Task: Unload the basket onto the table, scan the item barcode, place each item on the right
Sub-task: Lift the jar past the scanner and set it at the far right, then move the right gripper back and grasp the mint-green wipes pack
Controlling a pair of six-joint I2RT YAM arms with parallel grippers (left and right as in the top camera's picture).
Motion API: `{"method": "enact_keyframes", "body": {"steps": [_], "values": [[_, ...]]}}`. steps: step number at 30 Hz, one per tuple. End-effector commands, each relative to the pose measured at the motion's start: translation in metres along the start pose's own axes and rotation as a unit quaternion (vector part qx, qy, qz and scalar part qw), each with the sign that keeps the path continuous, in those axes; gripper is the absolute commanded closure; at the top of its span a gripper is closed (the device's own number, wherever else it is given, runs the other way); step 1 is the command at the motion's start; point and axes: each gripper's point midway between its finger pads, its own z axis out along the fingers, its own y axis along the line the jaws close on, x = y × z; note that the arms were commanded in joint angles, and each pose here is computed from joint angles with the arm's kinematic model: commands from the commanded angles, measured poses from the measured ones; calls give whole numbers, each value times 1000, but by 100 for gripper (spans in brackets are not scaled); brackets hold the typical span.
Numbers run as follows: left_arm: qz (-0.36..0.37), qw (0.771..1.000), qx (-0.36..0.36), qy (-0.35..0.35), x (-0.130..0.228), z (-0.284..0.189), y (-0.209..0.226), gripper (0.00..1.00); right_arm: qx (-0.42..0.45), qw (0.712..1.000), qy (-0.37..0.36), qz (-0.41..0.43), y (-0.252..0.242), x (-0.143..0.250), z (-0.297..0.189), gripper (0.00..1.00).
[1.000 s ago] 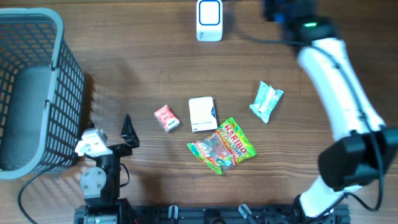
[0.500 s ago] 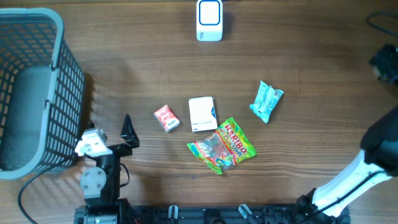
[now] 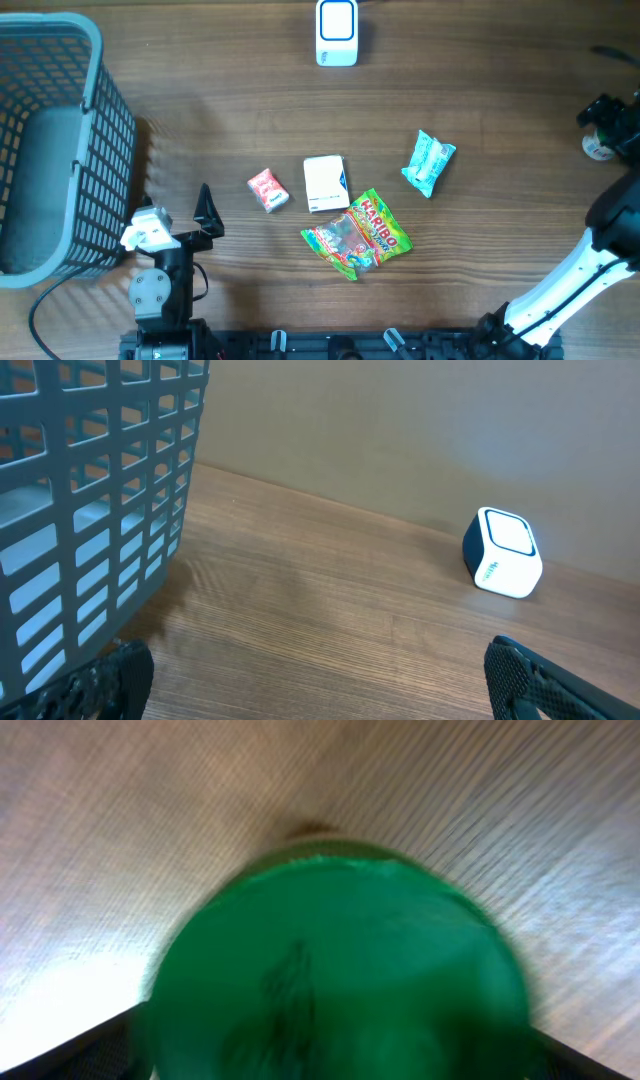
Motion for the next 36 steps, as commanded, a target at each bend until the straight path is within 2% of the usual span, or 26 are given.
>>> {"method": "enact_keyframes", "body": {"steps": [1, 4, 6, 9, 12, 16, 18, 21, 24, 26, 29, 33, 35, 36], "values": [[-4, 1000, 7, 4, 2, 0, -2, 0, -66, 991, -98, 54, 14, -35, -111, 0], [-4, 1000, 6, 4, 2, 0, -2, 0, -196, 973, -100, 74, 56, -15, -185, 0], [-4, 1000, 7, 4, 2, 0, -2, 0, -235, 967, -69, 72, 80, 15, -211, 0], [-4, 1000, 7, 4, 2, 0, -2, 0, -219, 975, -7, 27, 111, 68, -214, 0], [-4, 1000, 7, 4, 2, 0, -2, 0, -146, 987, 21, -59, 142, 123, -200, 0], [-4, 1000, 7, 4, 2, 0, -2, 0, -126, 970, 57, -201, 207, 215, -179, 0], [-4, 1000, 7, 4, 2, 0, -2, 0, -103, 968, 64, -220, 219, 244, -170, 0], [-4, 1000, 7, 4, 2, 0, -2, 0, -23, 979, 24, -203, 222, 263, -149, 1], [-4, 1000, 7, 4, 2, 0, -2, 0, 22, 977, 28, -209, 228, 283, -127, 1], [-4, 1000, 6, 4, 2, 0, -2, 0, 46, 975, 33, -215, 230, 292, -110, 5], [-4, 1000, 7, 4, 2, 0, -2, 0, 128, 966, 27, -223, 218, 299, -75, 7], [-4, 1000, 6, 4, 2, 0, -2, 0, 186, 955, 10, -229, 204, 293, -57, 8], [-4, 1000, 7, 4, 2, 0, -2, 0, 191, 954, 13, -230, 204, 294, -53, 18], [-4, 1000, 7, 4, 2, 0, -2, 0, 197, 952, 13, -233, 202, 295, -50, 20]]}}
